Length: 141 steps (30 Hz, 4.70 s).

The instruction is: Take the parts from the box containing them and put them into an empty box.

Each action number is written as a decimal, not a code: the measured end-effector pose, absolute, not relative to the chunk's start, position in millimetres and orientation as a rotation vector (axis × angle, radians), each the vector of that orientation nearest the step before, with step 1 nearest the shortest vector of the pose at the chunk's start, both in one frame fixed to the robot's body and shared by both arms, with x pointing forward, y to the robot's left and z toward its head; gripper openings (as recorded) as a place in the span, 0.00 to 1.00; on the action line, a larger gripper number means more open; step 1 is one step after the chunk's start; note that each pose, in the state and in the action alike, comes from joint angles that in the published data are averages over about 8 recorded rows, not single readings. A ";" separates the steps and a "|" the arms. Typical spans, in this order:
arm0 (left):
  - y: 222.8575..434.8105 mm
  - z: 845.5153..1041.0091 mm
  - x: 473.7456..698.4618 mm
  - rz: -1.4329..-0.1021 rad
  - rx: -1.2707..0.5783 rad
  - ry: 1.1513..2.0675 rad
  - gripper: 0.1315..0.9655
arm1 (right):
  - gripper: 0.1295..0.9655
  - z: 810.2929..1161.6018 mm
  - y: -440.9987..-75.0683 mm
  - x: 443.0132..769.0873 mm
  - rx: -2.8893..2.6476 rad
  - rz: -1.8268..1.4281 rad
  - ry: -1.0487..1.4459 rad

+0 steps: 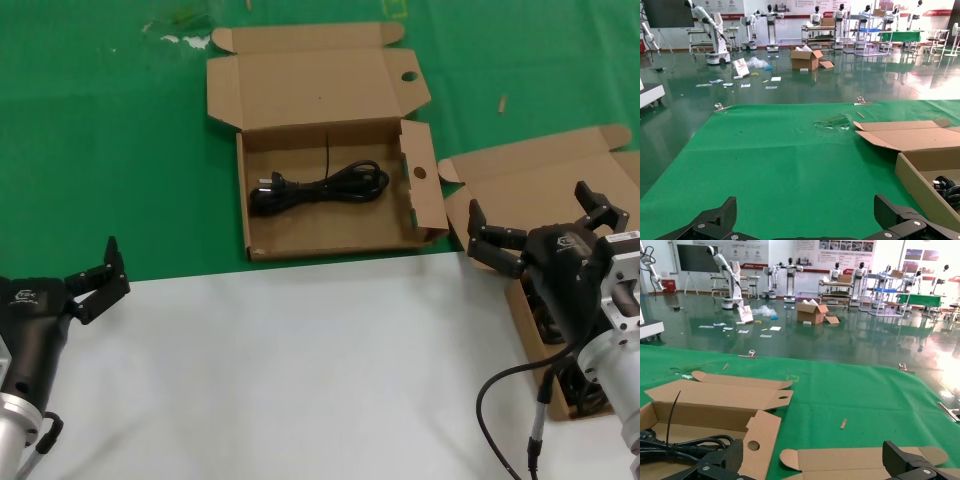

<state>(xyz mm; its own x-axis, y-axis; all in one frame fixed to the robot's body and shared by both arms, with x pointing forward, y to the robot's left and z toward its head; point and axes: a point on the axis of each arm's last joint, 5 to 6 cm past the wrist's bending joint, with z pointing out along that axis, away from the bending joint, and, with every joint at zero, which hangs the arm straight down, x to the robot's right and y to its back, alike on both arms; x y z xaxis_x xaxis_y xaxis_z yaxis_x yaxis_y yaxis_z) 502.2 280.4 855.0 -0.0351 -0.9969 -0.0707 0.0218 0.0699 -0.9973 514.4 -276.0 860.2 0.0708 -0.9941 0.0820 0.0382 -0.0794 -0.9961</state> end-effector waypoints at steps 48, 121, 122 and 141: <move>280.4 855.0 502.2 -1.193 -1.125 1.253 1.00 | 1.00 860.2 -276.0 514.4 -1.275 -1.231 1.090; 280.4 855.0 502.2 -1.193 -1.125 1.253 1.00 | 1.00 860.2 -276.0 514.4 -1.275 -1.231 1.090; 280.4 855.0 502.2 -1.193 -1.125 1.253 1.00 | 1.00 860.2 -276.0 514.4 -1.275 -1.231 1.090; 280.4 855.0 502.2 -1.193 -1.125 1.253 1.00 | 1.00 860.2 -276.0 514.4 -1.275 -1.231 1.090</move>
<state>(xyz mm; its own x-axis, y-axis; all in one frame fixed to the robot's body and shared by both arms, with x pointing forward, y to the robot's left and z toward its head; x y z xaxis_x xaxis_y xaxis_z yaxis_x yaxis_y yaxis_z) 502.2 280.4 855.0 -0.0351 -0.9969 -0.0707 0.0218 0.0699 -0.9973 514.4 -276.0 860.2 0.0708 -0.9941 0.0820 0.0382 -0.0795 -0.9961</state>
